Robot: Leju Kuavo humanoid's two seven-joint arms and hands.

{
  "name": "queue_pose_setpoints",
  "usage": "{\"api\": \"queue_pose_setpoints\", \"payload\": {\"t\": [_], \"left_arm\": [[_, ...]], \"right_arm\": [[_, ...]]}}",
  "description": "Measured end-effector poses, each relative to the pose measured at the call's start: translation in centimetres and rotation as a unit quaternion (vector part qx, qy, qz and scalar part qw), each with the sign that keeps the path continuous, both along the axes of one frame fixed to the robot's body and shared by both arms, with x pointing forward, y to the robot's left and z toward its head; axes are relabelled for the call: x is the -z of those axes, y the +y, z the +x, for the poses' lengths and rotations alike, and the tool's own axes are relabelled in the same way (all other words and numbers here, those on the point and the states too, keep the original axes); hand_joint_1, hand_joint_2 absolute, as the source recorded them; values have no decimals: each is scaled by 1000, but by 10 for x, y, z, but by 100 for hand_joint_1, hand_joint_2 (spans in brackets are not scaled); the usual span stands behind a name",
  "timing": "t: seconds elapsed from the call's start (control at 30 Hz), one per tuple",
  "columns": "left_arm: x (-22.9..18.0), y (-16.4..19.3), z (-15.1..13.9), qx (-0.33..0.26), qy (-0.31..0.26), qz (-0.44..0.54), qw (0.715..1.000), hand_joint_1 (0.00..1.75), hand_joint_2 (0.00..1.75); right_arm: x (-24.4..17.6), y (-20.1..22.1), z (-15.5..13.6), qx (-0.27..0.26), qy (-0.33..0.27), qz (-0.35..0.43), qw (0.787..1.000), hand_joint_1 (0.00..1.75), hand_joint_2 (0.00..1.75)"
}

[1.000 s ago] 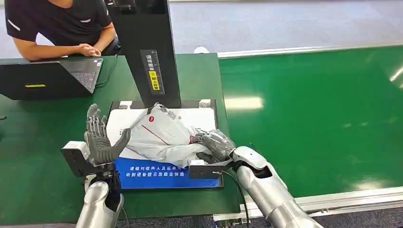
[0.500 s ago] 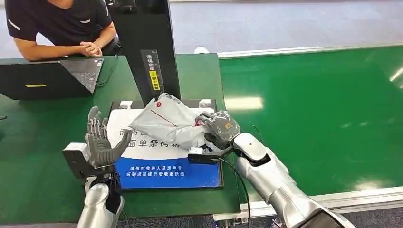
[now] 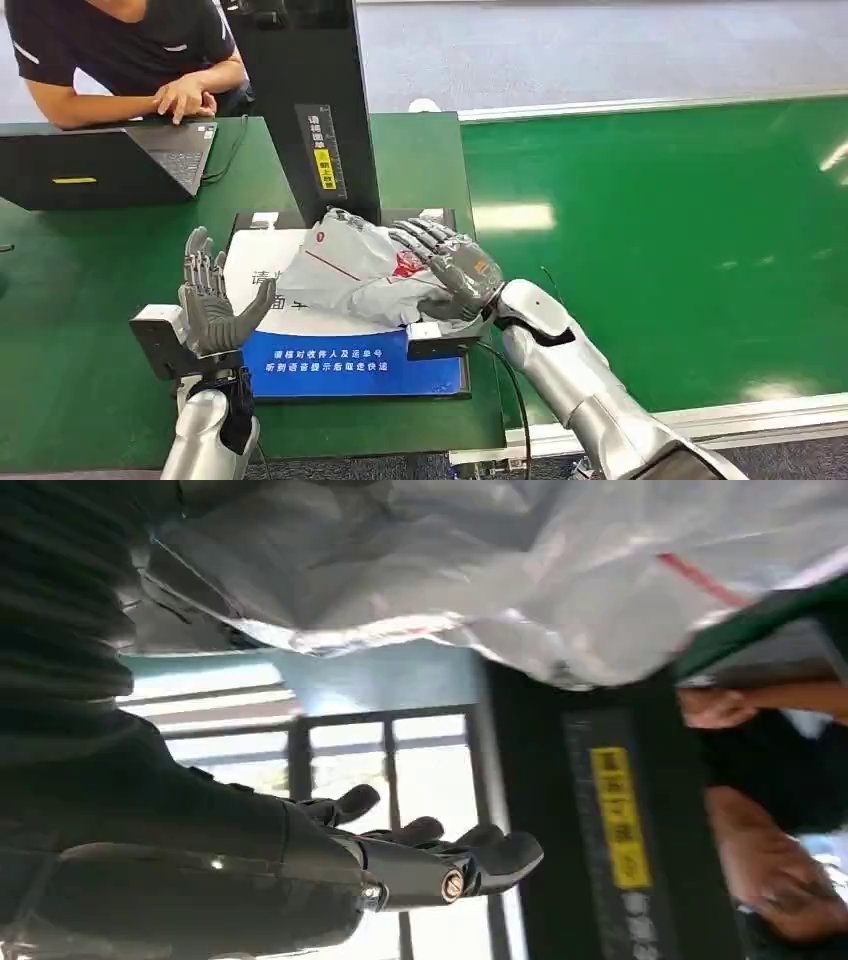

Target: Moved the parcel from conveyor to table for the left to box.

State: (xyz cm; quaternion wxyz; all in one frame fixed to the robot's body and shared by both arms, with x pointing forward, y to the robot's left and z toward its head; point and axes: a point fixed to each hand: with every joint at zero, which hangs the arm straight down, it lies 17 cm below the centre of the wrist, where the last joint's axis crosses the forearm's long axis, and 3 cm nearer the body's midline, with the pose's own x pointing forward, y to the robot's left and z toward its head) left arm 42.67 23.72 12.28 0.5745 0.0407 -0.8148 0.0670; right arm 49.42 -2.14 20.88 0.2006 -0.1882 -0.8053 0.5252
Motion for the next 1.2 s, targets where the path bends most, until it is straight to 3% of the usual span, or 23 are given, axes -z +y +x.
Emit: {"api": "queue_pose_setpoints", "payload": {"t": [0.13, 0.2, 0.27, 0.4, 0.47, 0.57, 0.77, 1.0, 1.2], "left_arm": [[3, 3, -3, -5, 1, -3, 1000, 0, 175], [7, 5, -6, -7, 5, -7, 1000, 0, 175], [11, 7, -9, -8, 9, -9, 1000, 0, 175], [15, 9, -13, -9, 13, -11, 1000, 0, 175], [16, 9, -13, -9, 13, -12, 1000, 0, 175], [15, 10, -14, -8, 9, -13, 1000, 0, 175], [12, -2, -23, 29, -4, 2, 1000, 0, 175], [2, -59, -45, 168, -36, 39, 984, 0, 175], [-2, -118, -68, 272, -50, 90, 957, 0, 175]], "right_arm": [[-19, 13, -27, -74, 92, 112, 987, 0, 175], [-32, 15, -42, -125, 172, 185, 960, 0, 175], [-50, 9, -53, -163, 213, 239, 933, 0, 175], [-79, -16, -65, -212, 252, 319, 889, 0, 175], [-90, -32, -63, -216, 255, 347, 876, 0, 175], [-100, -62, -56, -190, 234, 380, 875, 0, 175], [-100, -137, -36, -63, 172, 430, 884, 0, 175], [-81, -206, -30, 25, 161, 470, 868, 0, 175], [-70, -226, -30, 37, 169, 484, 858, 0, 175]]}}
